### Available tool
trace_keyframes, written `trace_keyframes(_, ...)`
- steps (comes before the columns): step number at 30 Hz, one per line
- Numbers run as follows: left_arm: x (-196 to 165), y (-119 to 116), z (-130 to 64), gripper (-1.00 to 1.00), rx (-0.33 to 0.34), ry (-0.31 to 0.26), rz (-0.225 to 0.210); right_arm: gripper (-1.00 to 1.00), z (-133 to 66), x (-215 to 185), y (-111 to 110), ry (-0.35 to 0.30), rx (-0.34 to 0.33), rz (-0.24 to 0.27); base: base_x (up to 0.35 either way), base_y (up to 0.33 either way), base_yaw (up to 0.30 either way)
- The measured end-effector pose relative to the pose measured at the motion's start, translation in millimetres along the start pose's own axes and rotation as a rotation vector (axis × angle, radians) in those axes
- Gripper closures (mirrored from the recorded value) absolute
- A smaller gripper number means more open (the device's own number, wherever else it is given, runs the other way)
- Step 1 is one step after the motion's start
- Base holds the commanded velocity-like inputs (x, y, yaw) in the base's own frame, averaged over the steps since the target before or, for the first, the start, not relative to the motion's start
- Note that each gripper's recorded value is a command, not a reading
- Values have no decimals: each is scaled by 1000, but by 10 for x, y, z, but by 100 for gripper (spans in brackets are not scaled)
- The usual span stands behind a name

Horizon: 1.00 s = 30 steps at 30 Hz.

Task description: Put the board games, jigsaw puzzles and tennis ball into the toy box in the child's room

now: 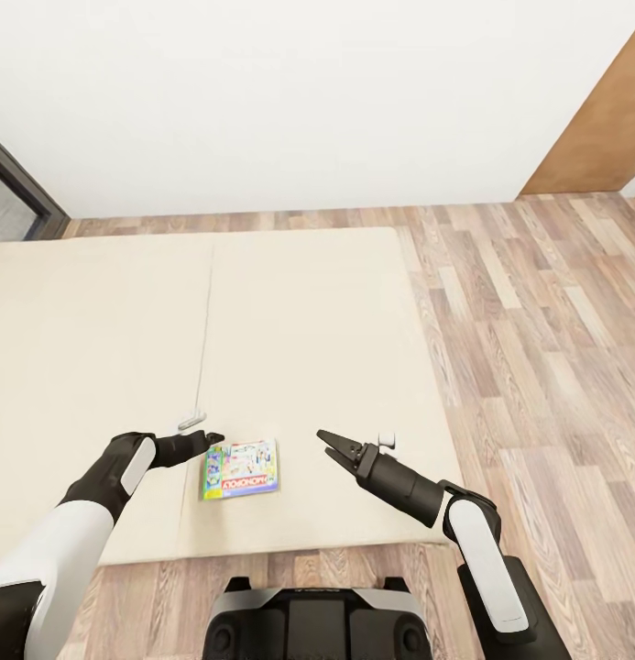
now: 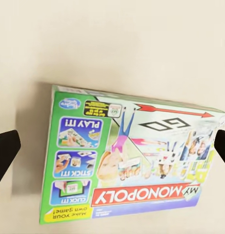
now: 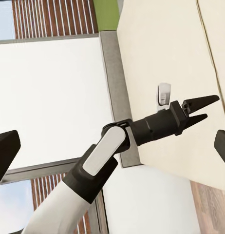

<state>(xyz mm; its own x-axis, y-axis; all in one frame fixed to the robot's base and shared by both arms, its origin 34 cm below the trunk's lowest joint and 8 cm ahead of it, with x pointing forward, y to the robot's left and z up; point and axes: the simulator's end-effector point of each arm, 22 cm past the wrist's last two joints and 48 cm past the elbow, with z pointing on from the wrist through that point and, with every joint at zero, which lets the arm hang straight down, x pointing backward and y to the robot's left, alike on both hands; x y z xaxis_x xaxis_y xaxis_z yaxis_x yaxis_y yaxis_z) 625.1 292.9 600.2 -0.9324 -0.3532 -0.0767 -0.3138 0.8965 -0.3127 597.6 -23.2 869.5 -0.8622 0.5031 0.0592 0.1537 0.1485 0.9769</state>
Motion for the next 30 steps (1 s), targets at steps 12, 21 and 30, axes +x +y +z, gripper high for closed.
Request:
trace_keyframes(12,-7,57,84,-100,-8,-25,10,-100,9,14,-94,1,9,16,0,0,0)
trace_keyframes(21,87,189,229,-100,-39,-61,59,-100,13,28,-168,3,17,29,0,0,0)
trace_keyframes(30,184,241,306,-100,-49,-47,72,-100,18,43,-239,5,24,41,0,0,0)
